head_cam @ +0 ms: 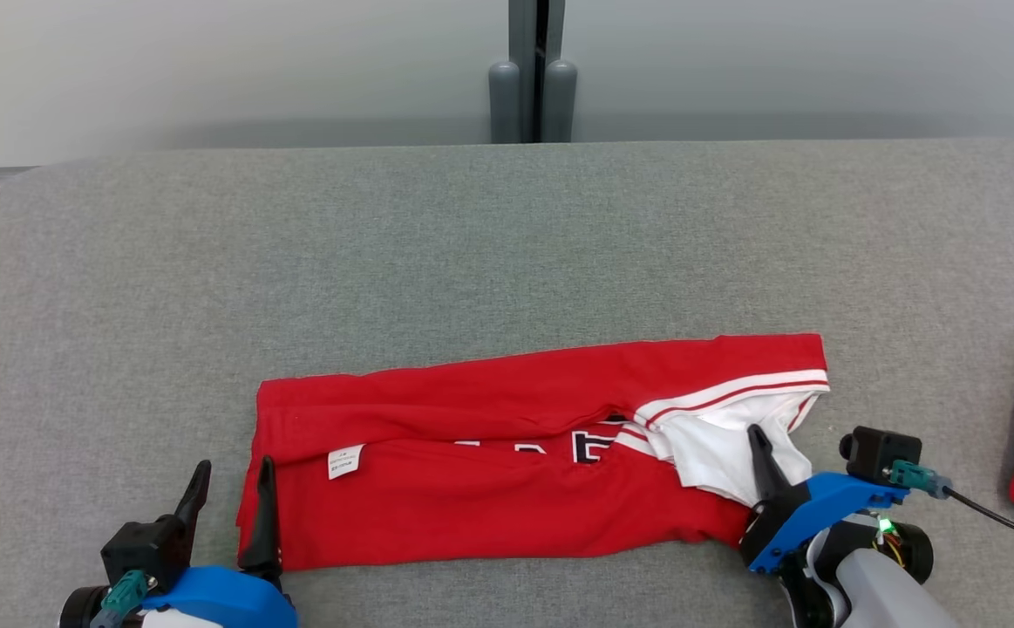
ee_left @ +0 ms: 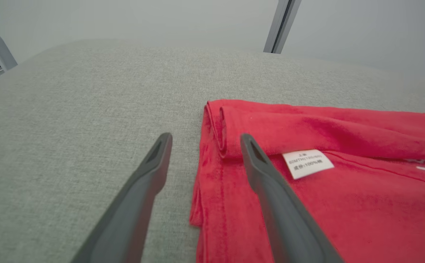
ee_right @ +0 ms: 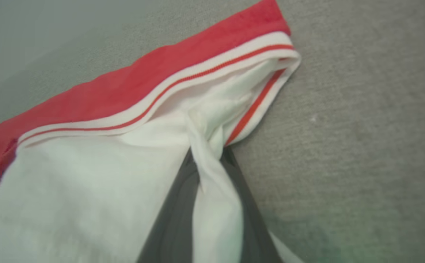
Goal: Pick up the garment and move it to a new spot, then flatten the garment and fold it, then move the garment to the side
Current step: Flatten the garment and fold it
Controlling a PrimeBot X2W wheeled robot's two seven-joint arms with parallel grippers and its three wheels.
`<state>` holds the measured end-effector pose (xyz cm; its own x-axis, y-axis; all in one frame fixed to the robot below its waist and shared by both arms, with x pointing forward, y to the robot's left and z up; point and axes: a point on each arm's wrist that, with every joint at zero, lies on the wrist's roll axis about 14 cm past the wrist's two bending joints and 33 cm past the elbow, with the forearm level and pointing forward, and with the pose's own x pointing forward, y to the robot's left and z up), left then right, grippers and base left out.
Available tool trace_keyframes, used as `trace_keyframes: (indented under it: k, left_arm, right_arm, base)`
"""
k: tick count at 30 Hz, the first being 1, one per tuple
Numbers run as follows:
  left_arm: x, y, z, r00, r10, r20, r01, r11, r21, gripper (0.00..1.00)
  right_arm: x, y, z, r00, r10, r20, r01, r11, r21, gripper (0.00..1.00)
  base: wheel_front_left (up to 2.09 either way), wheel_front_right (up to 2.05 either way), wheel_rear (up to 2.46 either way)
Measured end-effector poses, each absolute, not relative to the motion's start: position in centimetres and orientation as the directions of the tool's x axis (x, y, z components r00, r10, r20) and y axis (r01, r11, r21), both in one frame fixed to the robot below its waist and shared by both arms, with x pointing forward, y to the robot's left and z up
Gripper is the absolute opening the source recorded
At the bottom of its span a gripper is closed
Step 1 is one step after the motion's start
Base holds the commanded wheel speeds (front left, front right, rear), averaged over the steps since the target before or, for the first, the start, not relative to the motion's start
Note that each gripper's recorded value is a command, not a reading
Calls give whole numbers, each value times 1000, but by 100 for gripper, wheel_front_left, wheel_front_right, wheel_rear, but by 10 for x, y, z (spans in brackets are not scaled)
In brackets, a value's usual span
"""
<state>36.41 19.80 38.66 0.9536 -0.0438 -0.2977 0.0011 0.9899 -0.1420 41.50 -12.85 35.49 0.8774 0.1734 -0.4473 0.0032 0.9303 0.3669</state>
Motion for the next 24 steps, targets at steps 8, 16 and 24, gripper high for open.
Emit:
trace_keyframes:
  k: [8, 16, 24]
  left_arm:
    - [373, 170, 393, 954, -125, -273, 83, 984, -158, 100]
    - [383, 126, 398, 937, -245, -250, 203, 962, -184, 100]
    - [387, 92, 404, 917, -328, -228, 284, 937, -205, 100]
  right_arm:
    - [428, -157, 380, 930, 74, -361, 68, 929, 364, 0]
    - [429, -223, 434, 978, -105, -178, 156, 941, 299, 0]
    - [407, -259, 456, 974, -197, -115, 221, 941, 256, 0]
  base:
    - [0, 0, 0]
    - [0, 0, 0]
    - [0, 0, 0]
